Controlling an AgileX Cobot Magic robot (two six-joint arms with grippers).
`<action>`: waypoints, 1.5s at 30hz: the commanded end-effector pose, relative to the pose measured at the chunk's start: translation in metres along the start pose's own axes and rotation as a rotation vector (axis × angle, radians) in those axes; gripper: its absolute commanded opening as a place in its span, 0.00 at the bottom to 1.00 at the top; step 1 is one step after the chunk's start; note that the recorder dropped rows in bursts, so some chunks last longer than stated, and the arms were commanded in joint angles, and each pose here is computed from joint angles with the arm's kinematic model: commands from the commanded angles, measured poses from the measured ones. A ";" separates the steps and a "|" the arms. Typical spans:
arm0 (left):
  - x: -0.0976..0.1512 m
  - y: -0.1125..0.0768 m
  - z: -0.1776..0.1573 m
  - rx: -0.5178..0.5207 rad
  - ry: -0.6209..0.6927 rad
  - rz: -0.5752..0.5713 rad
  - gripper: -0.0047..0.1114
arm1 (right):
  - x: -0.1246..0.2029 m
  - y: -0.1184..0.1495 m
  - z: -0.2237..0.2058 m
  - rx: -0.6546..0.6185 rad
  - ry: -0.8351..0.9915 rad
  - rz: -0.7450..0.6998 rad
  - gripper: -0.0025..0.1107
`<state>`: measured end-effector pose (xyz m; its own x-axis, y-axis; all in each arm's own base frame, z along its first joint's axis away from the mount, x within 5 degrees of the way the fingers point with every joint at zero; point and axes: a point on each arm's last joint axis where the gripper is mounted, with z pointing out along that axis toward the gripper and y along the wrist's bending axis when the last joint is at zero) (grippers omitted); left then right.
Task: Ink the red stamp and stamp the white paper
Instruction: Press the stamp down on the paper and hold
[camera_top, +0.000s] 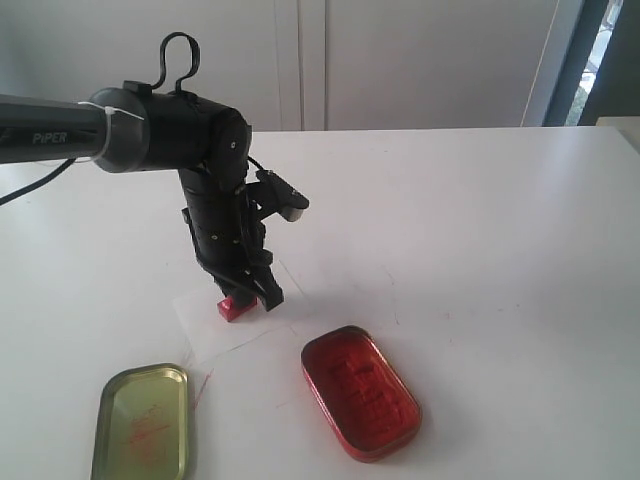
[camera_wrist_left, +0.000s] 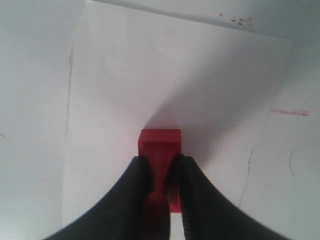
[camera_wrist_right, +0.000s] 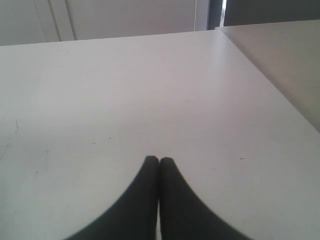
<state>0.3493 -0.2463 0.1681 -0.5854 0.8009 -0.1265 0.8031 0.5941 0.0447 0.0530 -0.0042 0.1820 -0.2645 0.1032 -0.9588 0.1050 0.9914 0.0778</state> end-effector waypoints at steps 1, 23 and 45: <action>0.003 -0.003 0.022 0.022 0.046 -0.010 0.04 | 0.000 0.000 0.000 0.001 -0.014 -0.009 0.02; 0.002 -0.003 0.022 0.018 0.028 -0.011 0.04 | 0.000 0.000 0.000 0.001 -0.014 -0.009 0.02; 0.001 -0.003 0.022 0.015 0.021 -0.011 0.04 | 0.000 0.000 0.000 0.001 -0.014 -0.009 0.02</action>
<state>0.3494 -0.2464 0.1681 -0.5865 0.7997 -0.1284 0.8021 0.5955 0.0451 0.0530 -0.0042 0.1820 -0.2645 0.1032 -0.9588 0.1050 0.9914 0.0778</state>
